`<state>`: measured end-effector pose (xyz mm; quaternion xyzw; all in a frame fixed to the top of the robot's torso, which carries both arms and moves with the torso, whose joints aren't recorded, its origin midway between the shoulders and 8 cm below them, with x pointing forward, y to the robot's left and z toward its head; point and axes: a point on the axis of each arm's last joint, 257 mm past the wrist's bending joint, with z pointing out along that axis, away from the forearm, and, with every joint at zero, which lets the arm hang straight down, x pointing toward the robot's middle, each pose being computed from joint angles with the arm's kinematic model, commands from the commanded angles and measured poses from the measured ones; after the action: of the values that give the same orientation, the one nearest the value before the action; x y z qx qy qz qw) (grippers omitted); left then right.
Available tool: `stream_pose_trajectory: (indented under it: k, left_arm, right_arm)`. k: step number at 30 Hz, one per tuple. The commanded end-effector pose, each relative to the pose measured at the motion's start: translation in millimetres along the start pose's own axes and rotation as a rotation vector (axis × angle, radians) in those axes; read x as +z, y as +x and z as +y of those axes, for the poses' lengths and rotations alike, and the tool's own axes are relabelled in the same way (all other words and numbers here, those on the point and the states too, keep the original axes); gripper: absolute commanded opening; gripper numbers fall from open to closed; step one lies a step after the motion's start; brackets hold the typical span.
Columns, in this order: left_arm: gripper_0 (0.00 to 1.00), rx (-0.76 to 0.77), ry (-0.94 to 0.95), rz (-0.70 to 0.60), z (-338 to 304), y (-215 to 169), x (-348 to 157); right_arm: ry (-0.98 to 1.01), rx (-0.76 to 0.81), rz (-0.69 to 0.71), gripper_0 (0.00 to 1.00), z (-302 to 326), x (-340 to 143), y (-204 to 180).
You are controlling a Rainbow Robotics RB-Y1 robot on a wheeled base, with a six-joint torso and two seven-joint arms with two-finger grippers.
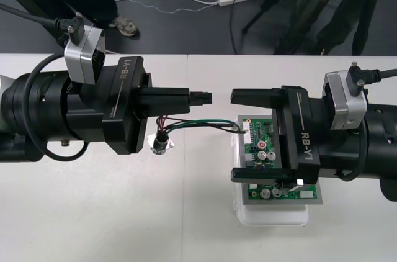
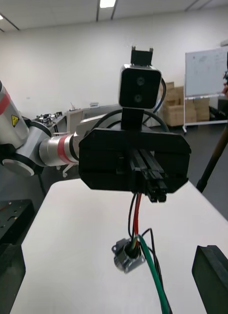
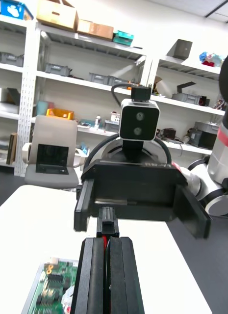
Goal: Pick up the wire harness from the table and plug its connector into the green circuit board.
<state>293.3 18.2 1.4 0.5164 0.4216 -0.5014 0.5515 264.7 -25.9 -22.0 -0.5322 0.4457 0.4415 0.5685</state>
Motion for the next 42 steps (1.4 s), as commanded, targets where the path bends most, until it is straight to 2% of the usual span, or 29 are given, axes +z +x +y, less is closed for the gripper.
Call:
stream_pose_trajectory:
  k: [1, 13, 21, 35, 42]
  left_arm:
    - [0.0, 0.078, 0.04, 0.04, -3, -2, -14]
    - [0.0, 0.124, 0.041, 0.082, 7, 24, -50]
    - [0.0, 0.084, 0.064, 0.098, 8, 43, -73]
    - [0.0, 0.077, 0.072, 0.143, 12, 78, -114]
    - [0.0, 0.077, 0.066, 0.157, 13, 96, -124]
  right_arm:
    - [0.014, -0.024, 0.094, 1.0, -11, -13, 3]
    - [0.02, 0.049, 0.356, 1.0, -22, -45, 33]
    - [0.107, 0.08, 0.441, 1.0, -40, -66, 34]
    - [0.146, 0.052, 0.664, 1.0, -44, -109, 69]
    - [0.156, -0.029, 0.783, 1.0, -47, -134, 90]
